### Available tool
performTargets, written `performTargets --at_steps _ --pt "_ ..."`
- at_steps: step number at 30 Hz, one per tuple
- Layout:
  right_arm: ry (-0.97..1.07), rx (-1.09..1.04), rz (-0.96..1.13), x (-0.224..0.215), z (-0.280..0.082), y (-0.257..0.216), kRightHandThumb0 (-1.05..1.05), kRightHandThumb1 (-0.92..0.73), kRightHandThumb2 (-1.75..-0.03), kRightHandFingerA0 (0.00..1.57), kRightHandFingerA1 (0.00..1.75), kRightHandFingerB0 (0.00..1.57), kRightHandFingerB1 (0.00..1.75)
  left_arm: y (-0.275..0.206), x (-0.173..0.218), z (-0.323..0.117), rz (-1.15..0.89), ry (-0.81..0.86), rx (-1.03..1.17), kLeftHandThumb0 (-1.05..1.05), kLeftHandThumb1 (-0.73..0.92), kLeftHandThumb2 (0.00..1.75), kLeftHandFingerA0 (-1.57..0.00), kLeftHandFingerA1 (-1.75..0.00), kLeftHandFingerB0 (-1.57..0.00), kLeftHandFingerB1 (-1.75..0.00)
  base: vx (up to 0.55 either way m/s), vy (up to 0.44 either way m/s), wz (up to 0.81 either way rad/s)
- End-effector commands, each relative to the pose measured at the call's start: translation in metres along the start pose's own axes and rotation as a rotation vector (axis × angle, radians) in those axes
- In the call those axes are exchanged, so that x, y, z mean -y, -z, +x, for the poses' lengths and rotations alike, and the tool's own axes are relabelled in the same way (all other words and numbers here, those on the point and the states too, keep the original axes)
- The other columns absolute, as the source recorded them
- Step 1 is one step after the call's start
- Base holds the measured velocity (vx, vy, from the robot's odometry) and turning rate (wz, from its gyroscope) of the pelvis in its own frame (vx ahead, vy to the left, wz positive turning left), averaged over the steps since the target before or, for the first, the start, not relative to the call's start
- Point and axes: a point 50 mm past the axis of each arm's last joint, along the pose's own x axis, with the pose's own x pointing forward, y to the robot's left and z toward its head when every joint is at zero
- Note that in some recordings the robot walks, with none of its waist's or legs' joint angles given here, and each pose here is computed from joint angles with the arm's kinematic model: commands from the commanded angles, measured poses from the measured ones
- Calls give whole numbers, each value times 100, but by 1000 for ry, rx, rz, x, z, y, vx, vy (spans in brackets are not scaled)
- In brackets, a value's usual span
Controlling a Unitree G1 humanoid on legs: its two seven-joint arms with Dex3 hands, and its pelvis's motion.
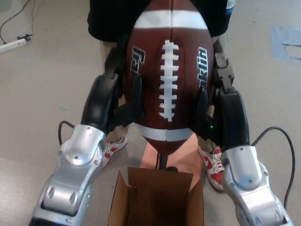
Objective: Use both hands to pick up a football from a person and place it into a container beneath
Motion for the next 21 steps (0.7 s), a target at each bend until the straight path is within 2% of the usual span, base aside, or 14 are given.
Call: performTargets --at_steps 1,3,4,5,10,11,14,15,16,17,18,19,20,21 --pt "-47 5 -47 -5 16 4 -86 -92 -120 0 12 0 10 4 12 21 -49 126 9 -66 92 84 0 0 0 -1 0 0 0" --pt "-36 -4 -47 -3 20 7 -84 -92 -120 0 13 0 11 7 10 26 -46 127 -6 -67 92 84 0 0 0 0 0 0 0" --pt "-30 -7 -46 -1 23 9 -85 -92 -120 0 12 0 10 9 9 30 -48 126 -15 -65 92 90 0 0 0 0 0 0 0" --pt "-22 -14 -37 0 26 11 -87 -92 -120 0 10 0 9 10 8 34 -58 125 -25 -79 92 116 0 -8 0 -8 0 0 0" --pt "-8 -39 -29 4 32 17 -88 -92 -121 0 9 0 9 15 5 43 -70 119 -46 -79 92 117 0 -9 0 -8 0 0 0" --pt "-7 -42 -28 4 33 18 -88 -92 -121 0 9 0 8 16 4 44 -64 118 -49 -69 92 84 0 0 0 -2 0 0 0" --pt "-33 -61 -21 4 33 23 -87 -91 -121 0 10 0 9 22 1 42 -41 112 -60 -73 92 83 0 0 0 0 0 0 0" --pt "-41 -65 -21 4 32 24 -87 -92 -121 0 11 0 8 24 -1 41 -37 114 -59 -77 81 101 0 0 0 -1 0 0 0" --pt "-48 -69 -22 5 31 25 -87 -92 -121 0 11 0 8 27 -3 40 -34 117 -58 -77 81 101 0 0 0 -1 0 0 0" --pt "-45 -91 -13 18 30 30 -79 -92 -78 0 0 0 0 35 -20 37 -73 53 -99 -94 85 116 0 -6 0 -4 0 0 0" --pt "-43 -99 -9 23 29 33 -79 -92 -78 0 0 0 0 38 -28 35 -90 26 -115 -94 85 116 0 -6 0 -4 0 0 0" --pt "12 -126 10 40 27 38 -89 -86 -118 0 9 0 7 40 -49 31 -91 -34 -126 -84 92 73 0 0 0 0 0 0 0" --pt "49 -137 5 55 26 40 -82 -79 -100 0 0 0 0 42 -68 27 -95 -83 -144 -97 87 117 0 -4 0 -3 0 0 0" --pt "66 -136 -12 64 25 41 -82 -79 -100 0 0 0 0 44 -81 24 -100 -113 -161 -97 87 117 0 -4 0 -3 0 0 0"
